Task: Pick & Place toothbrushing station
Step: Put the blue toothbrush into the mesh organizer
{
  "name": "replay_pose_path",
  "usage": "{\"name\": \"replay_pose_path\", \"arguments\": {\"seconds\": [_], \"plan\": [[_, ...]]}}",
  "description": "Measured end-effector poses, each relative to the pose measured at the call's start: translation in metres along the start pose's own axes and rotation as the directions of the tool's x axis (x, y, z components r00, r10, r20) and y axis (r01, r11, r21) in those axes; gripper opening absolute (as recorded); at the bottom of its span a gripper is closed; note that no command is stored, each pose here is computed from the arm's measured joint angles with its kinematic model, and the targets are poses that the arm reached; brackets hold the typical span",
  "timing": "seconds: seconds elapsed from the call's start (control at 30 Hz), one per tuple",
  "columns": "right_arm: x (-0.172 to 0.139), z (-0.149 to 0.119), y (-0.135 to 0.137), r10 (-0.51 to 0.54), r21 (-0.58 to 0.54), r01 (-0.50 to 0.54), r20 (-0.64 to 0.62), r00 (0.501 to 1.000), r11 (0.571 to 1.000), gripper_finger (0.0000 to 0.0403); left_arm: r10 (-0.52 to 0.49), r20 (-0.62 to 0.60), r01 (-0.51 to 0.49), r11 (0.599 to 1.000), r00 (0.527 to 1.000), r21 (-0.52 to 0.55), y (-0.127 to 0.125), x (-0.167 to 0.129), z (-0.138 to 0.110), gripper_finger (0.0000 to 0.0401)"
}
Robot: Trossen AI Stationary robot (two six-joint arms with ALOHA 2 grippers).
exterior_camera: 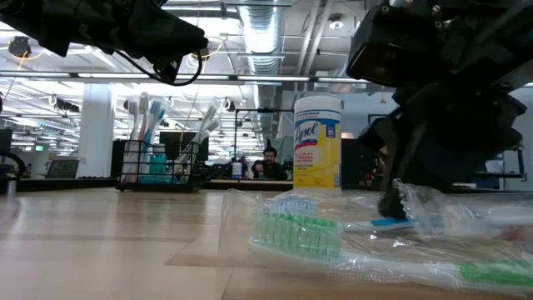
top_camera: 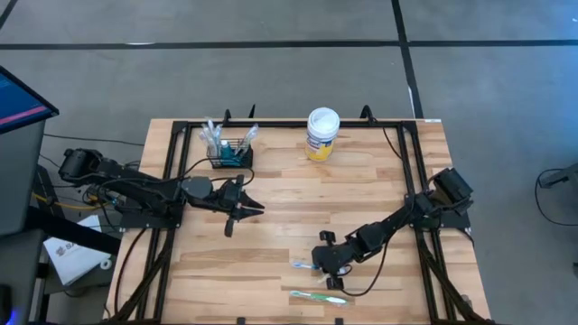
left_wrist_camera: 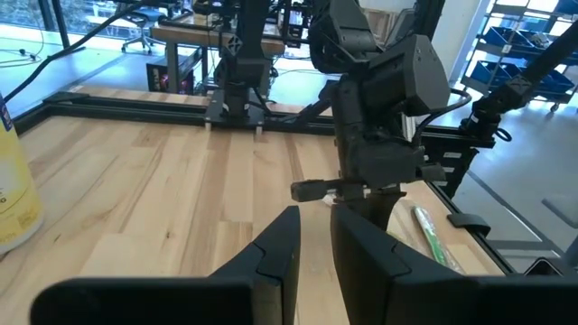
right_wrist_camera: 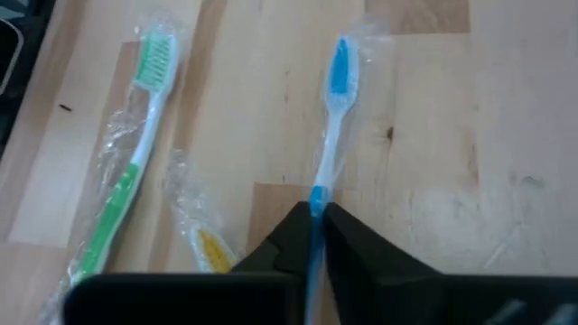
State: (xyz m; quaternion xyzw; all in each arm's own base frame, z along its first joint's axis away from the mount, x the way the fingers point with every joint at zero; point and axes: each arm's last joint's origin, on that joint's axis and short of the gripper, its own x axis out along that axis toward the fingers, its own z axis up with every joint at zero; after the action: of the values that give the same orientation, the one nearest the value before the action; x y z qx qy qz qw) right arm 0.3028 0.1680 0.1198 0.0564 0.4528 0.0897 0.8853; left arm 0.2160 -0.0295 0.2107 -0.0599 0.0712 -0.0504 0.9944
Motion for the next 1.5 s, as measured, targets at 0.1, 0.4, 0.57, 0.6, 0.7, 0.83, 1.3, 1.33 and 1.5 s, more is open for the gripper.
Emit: {"name": "replay_pose_path", "arguments": {"seconds": [0.1, 0.4, 0.57, 0.6, 0.7, 0.83, 1.3, 1.33, 1.5], "plan": [[0.000, 0.000, 0.001, 0.020, -0.024, -0.020, -0.006, 1.000, 1.000, 0.0009, 0.000, 0.000, 0.000, 1.000, 1.000, 0.000, 0.000, 0.000, 0.000, 0.0058], [-0.001, 0.002, 0.002, 0.021, -0.035, -0.021, -0.006, 1.000, 0.999, 0.0001, 0.008, 0.000, -0.008, 1.000, 1.000, 0.000, 0.000, 0.000, 0.000, 0.0058], [-0.007, 0.011, 0.004, 0.025, -0.067, -0.022, 0.030, 0.999, 0.998, 0.0000, 0.008, 0.000, -0.008, 1.000, 1.000, 0.000, 0.000, 0.000, 0.000, 0.0058], [-0.010, 0.013, 0.005, 0.021, -0.069, -0.018, 0.044, 0.999, 0.997, 0.0000, 0.008, 0.000, -0.008, 1.000, 1.000, 0.000, 0.000, 0.000, 0.000, 0.0058], [-0.021, 0.016, 0.003, -0.040, -0.069, 0.044, 0.062, 0.997, 0.997, 0.0000, 0.008, -0.001, -0.008, 1.000, 1.000, 0.000, 0.000, 0.000, 0.000, 0.0058], [-0.037, 0.023, 0.002, -0.103, -0.078, 0.113, 0.121, 0.987, 0.991, 0.0000, 0.008, -0.002, -0.008, 1.000, 1.000, 0.000, 0.000, 0.000, 0.000, 0.0058], [-0.072, 0.045, -0.007, -0.273, -0.064, 0.308, 0.318, 0.908, 0.949, 0.0000, 0.008, 0.000, -0.008, 1.000, 1.000, 0.000, 0.000, 0.000, 0.000, 0.0058], [-0.072, 0.047, -0.008, -0.272, -0.067, 0.311, 0.334, 0.902, 0.948, 0.0000, 0.008, 0.000, -0.008, 1.000, 1.000, 0.000, 0.000, 0.000, 0.000, 0.0058], [-0.074, 0.060, -0.014, -0.263, -0.084, 0.326, 0.418, 0.869, 0.942, 0.0000, 0.008, 0.001, -0.008, 1.000, 1.000, 0.004, 0.000, 0.000, 0.000, 0.0058]]}}
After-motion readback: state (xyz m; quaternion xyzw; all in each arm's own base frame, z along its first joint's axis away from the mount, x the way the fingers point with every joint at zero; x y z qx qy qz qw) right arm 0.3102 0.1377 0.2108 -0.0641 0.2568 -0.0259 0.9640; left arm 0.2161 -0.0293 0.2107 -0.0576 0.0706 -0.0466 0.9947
